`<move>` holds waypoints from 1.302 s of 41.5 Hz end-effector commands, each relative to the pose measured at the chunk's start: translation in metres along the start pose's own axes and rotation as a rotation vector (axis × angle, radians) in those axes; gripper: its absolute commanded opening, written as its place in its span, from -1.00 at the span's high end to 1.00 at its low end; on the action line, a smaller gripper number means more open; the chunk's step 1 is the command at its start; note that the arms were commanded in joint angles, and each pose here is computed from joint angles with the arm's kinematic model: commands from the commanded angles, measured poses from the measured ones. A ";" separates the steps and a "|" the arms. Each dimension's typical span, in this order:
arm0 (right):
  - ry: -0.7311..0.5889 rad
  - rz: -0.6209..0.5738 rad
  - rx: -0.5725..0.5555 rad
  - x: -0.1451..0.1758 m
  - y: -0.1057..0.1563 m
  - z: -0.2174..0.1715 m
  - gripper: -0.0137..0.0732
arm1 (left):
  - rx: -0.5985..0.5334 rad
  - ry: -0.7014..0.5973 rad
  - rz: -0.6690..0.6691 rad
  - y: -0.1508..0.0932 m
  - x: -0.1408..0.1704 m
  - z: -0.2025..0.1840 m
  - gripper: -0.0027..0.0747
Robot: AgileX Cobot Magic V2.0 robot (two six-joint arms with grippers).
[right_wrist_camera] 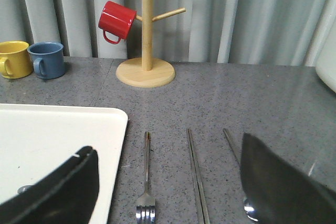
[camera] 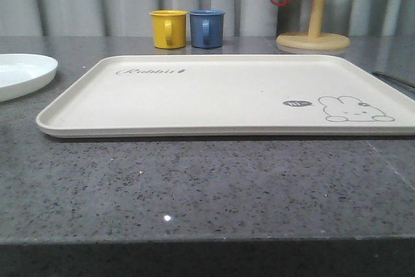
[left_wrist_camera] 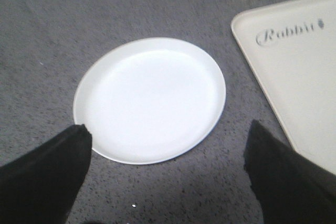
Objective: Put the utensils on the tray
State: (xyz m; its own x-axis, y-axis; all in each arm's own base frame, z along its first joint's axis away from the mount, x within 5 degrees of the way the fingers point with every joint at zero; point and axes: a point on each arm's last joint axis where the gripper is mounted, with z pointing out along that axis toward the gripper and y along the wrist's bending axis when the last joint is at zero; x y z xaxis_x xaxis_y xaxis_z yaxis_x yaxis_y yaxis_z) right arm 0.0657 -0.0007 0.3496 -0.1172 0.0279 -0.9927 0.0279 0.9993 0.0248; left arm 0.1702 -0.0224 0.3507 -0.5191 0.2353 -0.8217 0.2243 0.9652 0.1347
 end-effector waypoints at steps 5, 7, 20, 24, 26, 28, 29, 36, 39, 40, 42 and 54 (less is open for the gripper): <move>-0.100 -0.001 0.007 -0.018 0.000 -0.001 -0.65 | 0.110 0.166 0.103 -0.014 -0.037 0.033 -0.53; -0.100 -0.001 0.007 -0.018 0.000 -0.001 -0.65 | 0.129 0.197 0.125 -0.018 -0.044 0.041 -0.53; -0.100 -0.001 0.007 -0.018 0.000 -0.001 -0.65 | 0.159 0.486 0.211 -0.023 -0.057 0.106 -0.53; -0.098 -0.001 0.007 -0.017 0.000 -0.001 -0.65 | 0.159 0.532 0.220 -0.025 -0.056 0.124 -0.53; -0.098 -0.001 0.007 -0.017 0.000 -0.001 -0.65 | 0.162 0.543 0.221 -0.025 -0.055 0.131 -0.53; -0.098 -0.001 0.007 -0.017 0.000 -0.001 -0.65 | 0.165 0.559 0.222 -0.026 -0.052 0.139 -0.53; -0.098 -0.001 0.007 -0.017 0.000 -0.001 -0.65 | 0.166 0.563 0.222 -0.027 -0.051 0.141 -0.53; -0.093 -0.001 0.007 -0.017 0.000 -0.001 -0.65 | 0.170 0.583 0.224 -0.029 -0.046 0.157 -0.42; -0.091 -0.001 0.007 -0.017 0.000 -0.001 -0.65 | 0.172 0.588 0.225 -0.030 -0.044 0.162 -0.30; -0.091 -0.001 0.007 -0.017 0.000 -0.001 -0.65 | 0.172 0.591 0.225 -0.030 -0.043 0.164 -0.26; -0.091 -0.001 0.007 -0.017 0.000 -0.001 -0.65 | 0.174 0.599 0.225 -0.030 -0.042 0.167 -0.19; -0.091 -0.001 0.007 -0.017 0.000 -0.001 -0.65 | 0.178 0.620 0.226 -0.031 -0.038 0.173 0.09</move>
State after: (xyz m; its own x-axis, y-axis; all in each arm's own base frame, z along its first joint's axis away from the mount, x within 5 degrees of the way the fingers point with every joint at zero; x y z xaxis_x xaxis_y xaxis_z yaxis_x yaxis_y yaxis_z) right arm 0.0657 -0.0007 0.3496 -0.1171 0.0293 -0.9927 0.0274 0.9993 0.0263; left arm 0.3260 -0.0786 0.2599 -0.8356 0.5006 -0.2261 0.4902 0.8653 0.1042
